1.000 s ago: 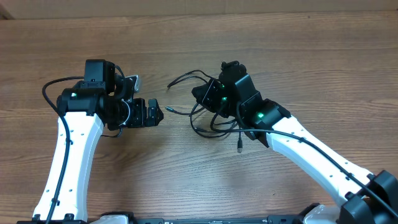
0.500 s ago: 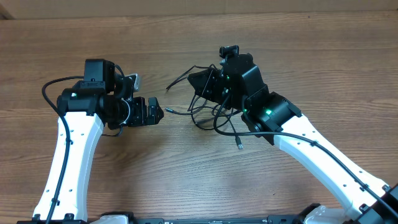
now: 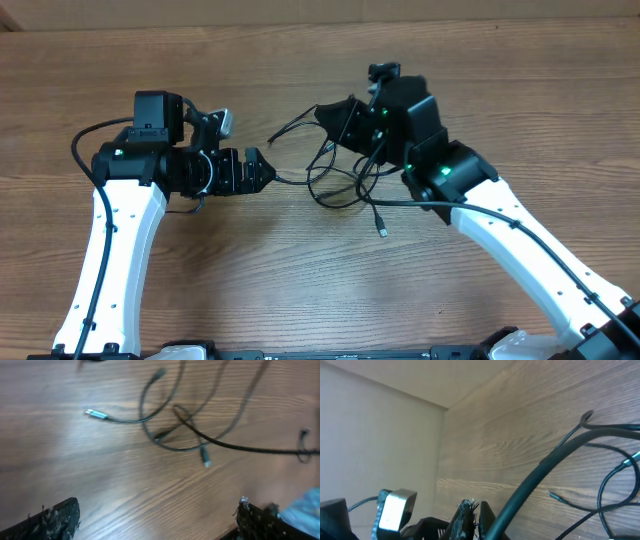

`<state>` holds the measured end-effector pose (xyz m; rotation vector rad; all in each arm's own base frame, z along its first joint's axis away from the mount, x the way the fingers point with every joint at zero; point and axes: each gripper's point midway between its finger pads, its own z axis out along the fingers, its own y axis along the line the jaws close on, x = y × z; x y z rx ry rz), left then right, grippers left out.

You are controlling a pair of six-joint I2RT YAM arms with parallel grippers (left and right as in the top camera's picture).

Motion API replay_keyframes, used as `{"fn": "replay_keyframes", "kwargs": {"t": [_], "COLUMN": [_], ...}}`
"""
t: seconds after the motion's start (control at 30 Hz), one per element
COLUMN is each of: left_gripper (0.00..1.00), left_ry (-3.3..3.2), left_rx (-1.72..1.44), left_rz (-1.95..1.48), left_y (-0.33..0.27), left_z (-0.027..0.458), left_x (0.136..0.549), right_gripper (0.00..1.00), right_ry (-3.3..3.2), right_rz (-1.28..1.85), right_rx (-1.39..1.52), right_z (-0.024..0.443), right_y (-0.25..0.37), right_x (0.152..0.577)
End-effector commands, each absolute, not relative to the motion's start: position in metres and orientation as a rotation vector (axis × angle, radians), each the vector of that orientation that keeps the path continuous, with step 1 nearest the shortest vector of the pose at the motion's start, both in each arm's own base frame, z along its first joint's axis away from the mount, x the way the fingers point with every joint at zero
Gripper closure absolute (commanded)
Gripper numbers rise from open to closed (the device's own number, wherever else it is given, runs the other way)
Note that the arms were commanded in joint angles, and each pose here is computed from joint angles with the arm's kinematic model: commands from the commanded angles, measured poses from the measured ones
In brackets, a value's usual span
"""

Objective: Untangle cables

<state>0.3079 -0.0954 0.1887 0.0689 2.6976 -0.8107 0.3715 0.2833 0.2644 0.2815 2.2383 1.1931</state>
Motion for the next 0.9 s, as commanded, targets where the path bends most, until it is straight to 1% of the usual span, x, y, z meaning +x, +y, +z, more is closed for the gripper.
{"fn": "replay_keyframes", "kwargs": {"t": [0.0,0.27,0.37,0.5,0.67,0.87], "left_gripper": [0.01,0.0,0.0,0.0,0.01,0.0], "left_ry": [2.598,2.504,2.483,2.482,2.469,2.465], "left_rx": [0.252,0.47,0.566,0.596,0.598,0.602], "left_rz": [-0.921,-0.92,-0.864,-0.791,-0.792,-0.808], "left_y": [-0.115,-0.149,-0.163,-0.166,-0.168,-0.17], "left_z": [0.205,0.213,0.211,0.208,0.21,0.211], "left_x": [0.304,0.306,0.306,0.308,0.31,0.309], "right_gripper": [0.96,0.96,0.96,0.96,0.96,0.96], "right_ry": [2.173,2.178,2.191,2.227,2.276,2.215], "right_rz": [1.257,1.306,1.328,1.327,1.26,1.236], "right_rx": [0.216,0.179,0.156,0.152,0.14,0.201], "right_z": [0.295,0.298,0.298,0.292,0.279,0.295], "right_y": [0.285,0.291,0.294,0.294,0.286,0.259], "right_x": [0.369,0.364,0.359,0.355,0.353,0.365]}}
